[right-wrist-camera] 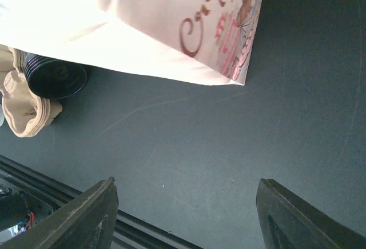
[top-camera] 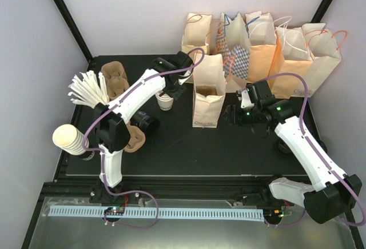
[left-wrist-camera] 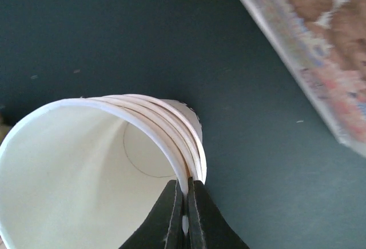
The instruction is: Pack the takeout coffee
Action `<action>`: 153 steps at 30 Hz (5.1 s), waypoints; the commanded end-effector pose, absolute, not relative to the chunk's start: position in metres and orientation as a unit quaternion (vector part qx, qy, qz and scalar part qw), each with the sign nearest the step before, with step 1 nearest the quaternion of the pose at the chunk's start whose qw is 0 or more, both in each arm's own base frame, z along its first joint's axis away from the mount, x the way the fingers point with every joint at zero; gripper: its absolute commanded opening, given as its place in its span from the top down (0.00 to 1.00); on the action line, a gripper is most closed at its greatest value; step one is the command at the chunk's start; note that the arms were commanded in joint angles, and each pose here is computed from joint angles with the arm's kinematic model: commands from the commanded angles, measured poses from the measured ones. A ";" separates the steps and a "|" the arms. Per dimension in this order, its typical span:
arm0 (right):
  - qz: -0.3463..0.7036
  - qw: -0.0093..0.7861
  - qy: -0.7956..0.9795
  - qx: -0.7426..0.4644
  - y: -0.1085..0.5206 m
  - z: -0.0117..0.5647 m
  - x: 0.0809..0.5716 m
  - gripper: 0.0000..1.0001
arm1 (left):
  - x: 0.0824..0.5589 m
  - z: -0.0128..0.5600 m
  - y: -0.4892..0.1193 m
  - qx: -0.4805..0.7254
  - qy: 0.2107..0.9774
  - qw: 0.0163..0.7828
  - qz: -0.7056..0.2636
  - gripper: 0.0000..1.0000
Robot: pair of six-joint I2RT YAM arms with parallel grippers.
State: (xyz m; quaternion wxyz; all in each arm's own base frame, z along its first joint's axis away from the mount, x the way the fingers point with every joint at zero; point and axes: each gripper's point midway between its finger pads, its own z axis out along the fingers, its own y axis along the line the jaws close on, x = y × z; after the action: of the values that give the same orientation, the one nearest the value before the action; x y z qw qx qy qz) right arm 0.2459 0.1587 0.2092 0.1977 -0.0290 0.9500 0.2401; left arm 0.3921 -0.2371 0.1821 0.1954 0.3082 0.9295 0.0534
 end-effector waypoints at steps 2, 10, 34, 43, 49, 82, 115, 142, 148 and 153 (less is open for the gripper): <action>0.251 0.209 0.945 -0.032 0.161 0.215 0.247 0.31 | 0.396 0.205 -0.190 0.292 0.915 0.213 0.178 0.99; 0.252 0.209 0.944 -0.039 0.162 0.218 0.246 0.31 | 0.406 0.191 -0.142 0.202 0.941 0.201 0.182 0.98; 0.260 0.195 0.944 -0.046 0.166 0.217 0.244 0.31 | 0.394 0.189 -0.134 0.139 0.967 0.197 0.084 0.82; 0.261 0.196 0.944 -0.043 0.166 0.216 0.244 0.31 | 0.394 0.179 -0.126 0.141 0.969 0.178 0.096 0.74; 0.259 0.196 0.945 -0.043 0.166 0.216 0.244 0.31 | 0.397 0.191 -0.123 0.132 0.968 0.197 0.087 0.70; 0.267 0.195 0.943 -0.043 0.169 0.215 0.247 0.31 | 0.390 0.243 -0.104 0.119 0.953 0.231 0.156 0.98; 0.265 0.211 0.940 -0.051 0.165 0.222 0.242 0.31 | 0.396 0.272 -0.110 0.112 0.946 0.270 0.139 0.98; 0.208 0.244 0.946 0.048 0.136 0.189 0.253 0.29 | 0.162 0.221 -0.275 0.352 0.918 0.181 -0.036 0.98; 0.230 0.176 0.953 0.088 0.141 0.144 0.255 0.29 | 0.153 0.192 -0.307 0.378 0.900 0.211 -0.050 0.98; 0.305 0.152 0.926 0.163 0.135 0.118 0.272 0.30 | 0.162 0.176 -0.318 0.372 0.895 0.241 -0.037 0.98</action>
State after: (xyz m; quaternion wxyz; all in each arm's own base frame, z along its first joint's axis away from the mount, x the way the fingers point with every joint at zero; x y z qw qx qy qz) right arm 0.2502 0.1307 0.1185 0.1485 0.1108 0.9560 0.2274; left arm 0.1474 -0.2932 0.1694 0.1794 0.3928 0.9019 -0.0116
